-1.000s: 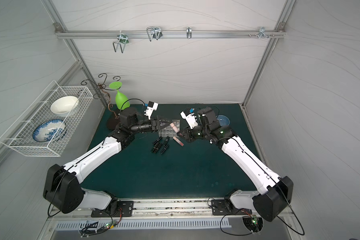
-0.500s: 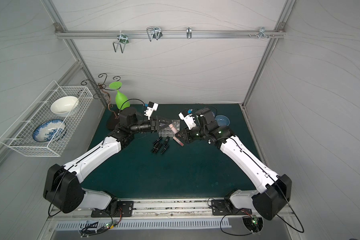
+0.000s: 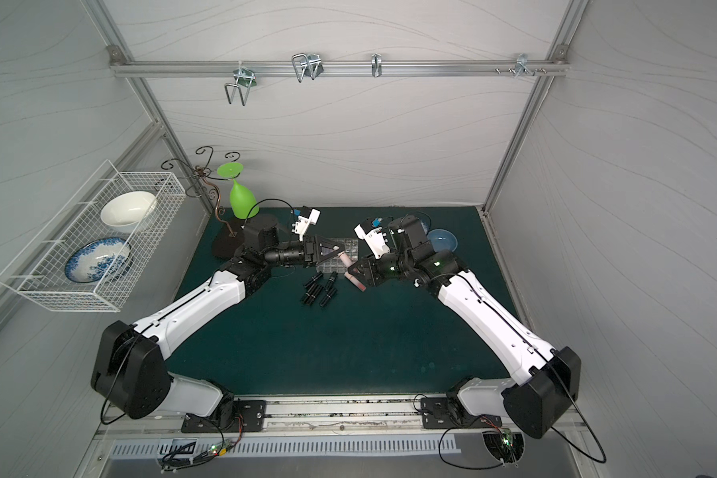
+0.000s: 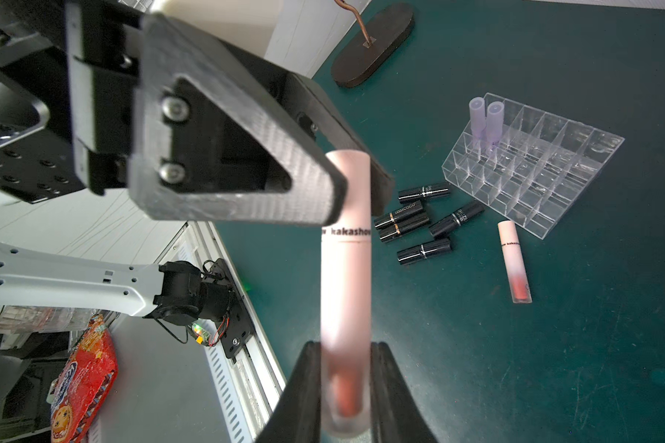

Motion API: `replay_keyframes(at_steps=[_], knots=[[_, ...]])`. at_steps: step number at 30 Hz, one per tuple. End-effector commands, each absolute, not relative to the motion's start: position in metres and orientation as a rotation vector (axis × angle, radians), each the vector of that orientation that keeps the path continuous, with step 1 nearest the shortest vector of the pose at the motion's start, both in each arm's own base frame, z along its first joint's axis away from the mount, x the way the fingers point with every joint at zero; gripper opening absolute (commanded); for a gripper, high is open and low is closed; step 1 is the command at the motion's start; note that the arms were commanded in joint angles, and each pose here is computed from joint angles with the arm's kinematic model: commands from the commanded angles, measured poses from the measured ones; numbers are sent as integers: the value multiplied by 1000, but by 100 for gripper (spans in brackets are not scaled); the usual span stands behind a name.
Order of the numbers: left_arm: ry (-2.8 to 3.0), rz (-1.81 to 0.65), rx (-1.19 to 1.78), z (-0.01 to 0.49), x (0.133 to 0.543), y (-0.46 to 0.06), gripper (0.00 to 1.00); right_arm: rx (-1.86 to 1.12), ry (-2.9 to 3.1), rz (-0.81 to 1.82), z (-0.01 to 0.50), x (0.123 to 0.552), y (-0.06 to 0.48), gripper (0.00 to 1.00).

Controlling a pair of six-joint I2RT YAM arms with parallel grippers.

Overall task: Arrange the lipsticks in the organizer
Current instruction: Pick up the lipstick at the center of the board.

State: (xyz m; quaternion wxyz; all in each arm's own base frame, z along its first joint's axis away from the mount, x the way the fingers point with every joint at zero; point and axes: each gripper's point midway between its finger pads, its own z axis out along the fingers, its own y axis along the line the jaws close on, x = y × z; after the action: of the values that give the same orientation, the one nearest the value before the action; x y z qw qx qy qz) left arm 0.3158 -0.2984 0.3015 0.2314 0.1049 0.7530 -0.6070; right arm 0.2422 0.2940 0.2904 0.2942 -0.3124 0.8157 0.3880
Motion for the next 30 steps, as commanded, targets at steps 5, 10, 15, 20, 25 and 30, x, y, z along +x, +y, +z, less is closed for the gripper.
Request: replay_keyframes(at_steps=[5,10,15,20,25,30], knots=[[1998,-1670,367,320,314,-303,15,-846,2156,1006,294,240,292,13],[2055,-1491,340,308,325,-294,11,-769,2169,875,291,254,279,85],[2139,-988,290,283,361,-257,11,-709,2177,770,283,263,265,99],[2060,-661,295,278,399,-233,11,-700,2202,735,270,267,262,99],[1999,-504,366,264,428,-232,11,-689,2214,716,263,271,258,99],[1993,-446,436,238,453,-245,11,-674,2218,722,259,275,255,99]])
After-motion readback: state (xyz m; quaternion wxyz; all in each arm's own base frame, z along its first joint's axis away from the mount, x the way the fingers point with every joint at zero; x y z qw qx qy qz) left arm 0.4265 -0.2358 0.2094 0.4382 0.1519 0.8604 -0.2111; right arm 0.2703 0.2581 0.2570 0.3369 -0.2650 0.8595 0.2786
